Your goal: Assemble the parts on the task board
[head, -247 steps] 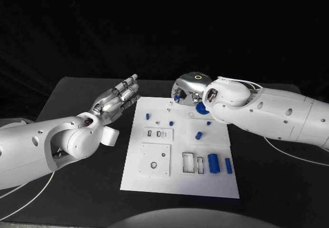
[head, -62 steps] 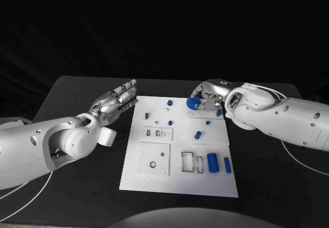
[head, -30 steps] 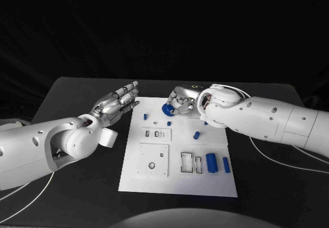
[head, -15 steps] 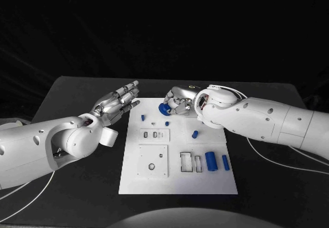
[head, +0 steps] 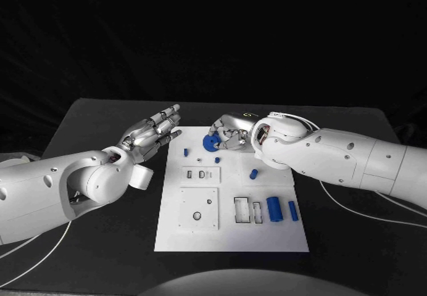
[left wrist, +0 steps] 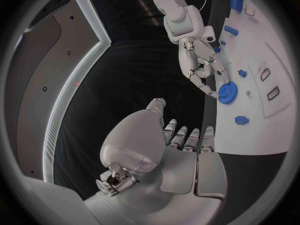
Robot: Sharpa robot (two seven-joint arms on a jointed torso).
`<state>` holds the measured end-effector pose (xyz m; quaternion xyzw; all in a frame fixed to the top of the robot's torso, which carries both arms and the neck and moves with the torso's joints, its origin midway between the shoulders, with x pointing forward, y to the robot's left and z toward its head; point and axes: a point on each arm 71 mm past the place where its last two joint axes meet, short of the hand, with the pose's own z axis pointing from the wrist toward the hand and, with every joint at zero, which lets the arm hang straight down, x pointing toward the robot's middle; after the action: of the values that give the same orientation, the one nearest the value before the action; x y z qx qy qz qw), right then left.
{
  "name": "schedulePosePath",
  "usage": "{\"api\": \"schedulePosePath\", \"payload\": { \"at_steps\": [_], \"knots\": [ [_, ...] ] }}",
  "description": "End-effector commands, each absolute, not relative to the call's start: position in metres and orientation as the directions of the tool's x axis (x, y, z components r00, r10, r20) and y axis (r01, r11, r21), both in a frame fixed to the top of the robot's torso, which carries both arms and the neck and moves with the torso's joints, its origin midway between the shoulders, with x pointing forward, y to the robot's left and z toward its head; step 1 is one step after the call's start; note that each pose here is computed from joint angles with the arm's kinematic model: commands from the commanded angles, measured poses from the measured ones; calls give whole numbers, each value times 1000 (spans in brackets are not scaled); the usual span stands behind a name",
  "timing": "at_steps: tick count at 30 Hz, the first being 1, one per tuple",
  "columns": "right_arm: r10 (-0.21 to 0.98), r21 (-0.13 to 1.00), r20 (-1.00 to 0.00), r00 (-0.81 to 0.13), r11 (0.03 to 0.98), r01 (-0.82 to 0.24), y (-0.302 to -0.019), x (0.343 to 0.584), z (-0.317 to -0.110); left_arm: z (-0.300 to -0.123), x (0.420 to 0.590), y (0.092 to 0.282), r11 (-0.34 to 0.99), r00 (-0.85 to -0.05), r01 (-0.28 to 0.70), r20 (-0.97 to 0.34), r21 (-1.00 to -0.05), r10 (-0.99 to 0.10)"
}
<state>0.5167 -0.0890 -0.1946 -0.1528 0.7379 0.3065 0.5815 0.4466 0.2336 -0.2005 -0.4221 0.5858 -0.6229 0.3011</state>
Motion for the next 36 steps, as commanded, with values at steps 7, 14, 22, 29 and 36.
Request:
{"api": "schedulePosePath", "payload": {
  "at_steps": [7,14,22,29,36],
  "knots": [
    [130,279,-951,-282,756,-593,-86,515,-194,-200,446,232,-142,-479,-121,183,-982,-858],
    [103,272,-946,-308,771,-577,-88,516,-198,-200,446,232,-141,-480,-124,184,-982,-858],
    [78,262,-940,-331,787,-559,-91,517,-201,-200,446,231,-142,-481,-124,185,-982,-857],
    [80,257,-941,-329,801,-540,-102,520,-203,-200,447,232,-142,-481,-124,184,-982,-857],
    [107,259,-948,-300,806,-532,-114,521,-201,-200,447,232,-145,-481,-118,185,-982,-857]
  ]
}}
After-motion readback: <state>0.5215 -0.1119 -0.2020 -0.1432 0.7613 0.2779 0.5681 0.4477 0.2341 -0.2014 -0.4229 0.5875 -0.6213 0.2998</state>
